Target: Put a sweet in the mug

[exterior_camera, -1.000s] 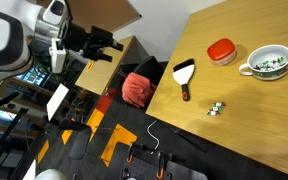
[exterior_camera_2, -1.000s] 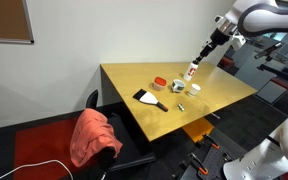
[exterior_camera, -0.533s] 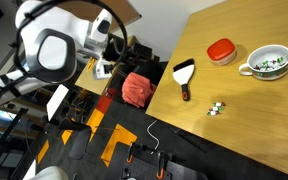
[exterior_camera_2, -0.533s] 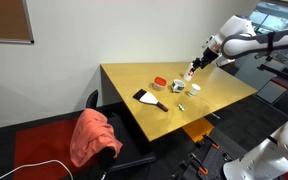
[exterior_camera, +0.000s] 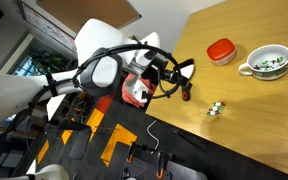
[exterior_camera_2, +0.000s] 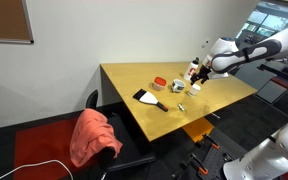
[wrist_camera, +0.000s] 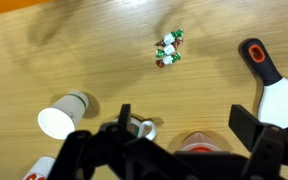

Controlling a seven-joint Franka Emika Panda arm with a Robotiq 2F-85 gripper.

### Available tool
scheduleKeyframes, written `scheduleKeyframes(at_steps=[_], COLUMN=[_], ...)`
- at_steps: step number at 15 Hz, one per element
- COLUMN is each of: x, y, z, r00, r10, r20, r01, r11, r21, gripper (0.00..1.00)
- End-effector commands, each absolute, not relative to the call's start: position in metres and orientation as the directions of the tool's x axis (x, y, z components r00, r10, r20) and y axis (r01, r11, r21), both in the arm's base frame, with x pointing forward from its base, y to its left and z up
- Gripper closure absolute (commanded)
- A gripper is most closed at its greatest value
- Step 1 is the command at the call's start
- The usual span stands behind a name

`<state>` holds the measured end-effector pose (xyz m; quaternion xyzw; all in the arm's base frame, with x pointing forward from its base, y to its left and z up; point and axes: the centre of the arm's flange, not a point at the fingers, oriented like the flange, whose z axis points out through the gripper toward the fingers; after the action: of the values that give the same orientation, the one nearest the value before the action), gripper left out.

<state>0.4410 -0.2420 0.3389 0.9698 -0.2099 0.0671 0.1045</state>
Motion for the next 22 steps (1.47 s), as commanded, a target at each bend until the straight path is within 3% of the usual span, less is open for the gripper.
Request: scheduleKeyframes(at_steps=[1, 5, 13, 22], x=[0.442, 0.443, 0.449, 0.454], y=[-0.243, -0.244, -0.262, -0.289], z=[0.336, 0.337, 0.264, 0.173], r00=[0.899, 0.898, 0.887, 0.884], r10=[-0.403, -0.404, -0.420, -0.450], r20=[0.170, 0.173, 0.189, 0.127], r01=[-0.430, -0.432, -0.425, -0.451], r11=[-0.886, -0.885, -0.905, -0.892], r21=[0.175, 0.175, -0.016, -0.025], gripper=[0.00, 0.00, 0.00, 0.00])
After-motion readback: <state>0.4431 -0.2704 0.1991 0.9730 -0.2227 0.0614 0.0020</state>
